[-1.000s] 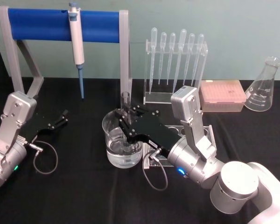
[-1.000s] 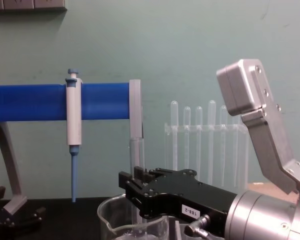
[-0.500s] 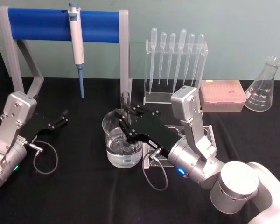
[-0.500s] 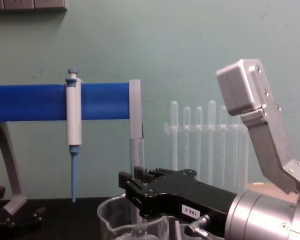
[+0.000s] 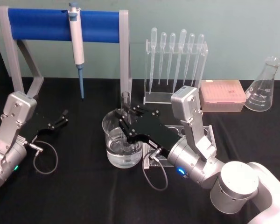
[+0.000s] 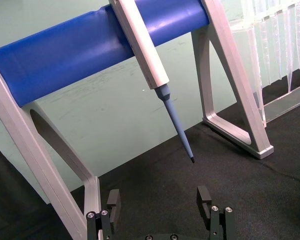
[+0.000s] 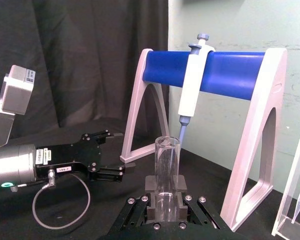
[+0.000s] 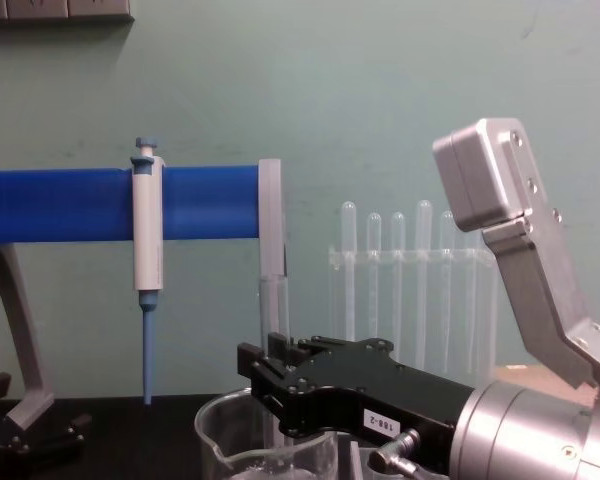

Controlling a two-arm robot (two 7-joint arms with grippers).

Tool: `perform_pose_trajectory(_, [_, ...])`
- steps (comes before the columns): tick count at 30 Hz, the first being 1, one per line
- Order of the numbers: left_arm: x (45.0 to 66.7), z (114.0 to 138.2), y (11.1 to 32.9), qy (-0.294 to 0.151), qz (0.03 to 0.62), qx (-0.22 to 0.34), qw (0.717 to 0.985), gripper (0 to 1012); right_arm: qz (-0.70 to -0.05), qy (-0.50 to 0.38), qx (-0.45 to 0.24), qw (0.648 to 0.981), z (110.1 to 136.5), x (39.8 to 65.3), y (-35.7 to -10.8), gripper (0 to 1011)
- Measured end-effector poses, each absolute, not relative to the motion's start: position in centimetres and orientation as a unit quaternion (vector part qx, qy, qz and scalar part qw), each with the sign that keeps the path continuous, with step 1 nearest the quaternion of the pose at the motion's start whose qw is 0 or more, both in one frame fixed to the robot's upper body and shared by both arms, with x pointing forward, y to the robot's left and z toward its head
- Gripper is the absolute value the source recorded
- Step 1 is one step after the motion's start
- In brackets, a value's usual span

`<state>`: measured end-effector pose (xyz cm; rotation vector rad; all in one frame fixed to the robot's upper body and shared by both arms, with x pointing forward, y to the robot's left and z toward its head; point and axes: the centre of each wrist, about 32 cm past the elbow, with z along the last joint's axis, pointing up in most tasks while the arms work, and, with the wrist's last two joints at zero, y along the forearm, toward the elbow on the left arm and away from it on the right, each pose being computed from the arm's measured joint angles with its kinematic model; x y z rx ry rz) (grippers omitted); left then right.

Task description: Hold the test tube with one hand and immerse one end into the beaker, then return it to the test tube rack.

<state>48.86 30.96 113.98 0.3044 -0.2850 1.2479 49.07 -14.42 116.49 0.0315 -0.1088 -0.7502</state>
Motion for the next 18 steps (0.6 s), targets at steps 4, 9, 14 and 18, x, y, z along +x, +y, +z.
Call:
perform_pose_trajectory(4, [48.86,113.98,30.96,-0.132,0.580,0.141,0.791,1000,-0.366,-0.053,0.015,0.929,116.49,49.07,-14.42,225])
perform_pose_trajectory(9, [48.86,113.98,30.97,-0.132,0.580,0.141,0.791,1000,-0.366,-0.053,0.015,0.929,116.49,49.07,-14.42,225])
perform_pose_trajectory(14, [48.86,113.97,30.96,-0.132,0.580,0.142,0.791,1000,-0.366,-0.053,0.015,0.929,116.49,49.07,-14.42,225])
perform_pose_trajectory(18, [48.86,113.98,30.97,-0.132,0.580,0.142,0.791,1000,-0.366,-0.053,0.015,0.929,116.49,49.07,-14.42,225])
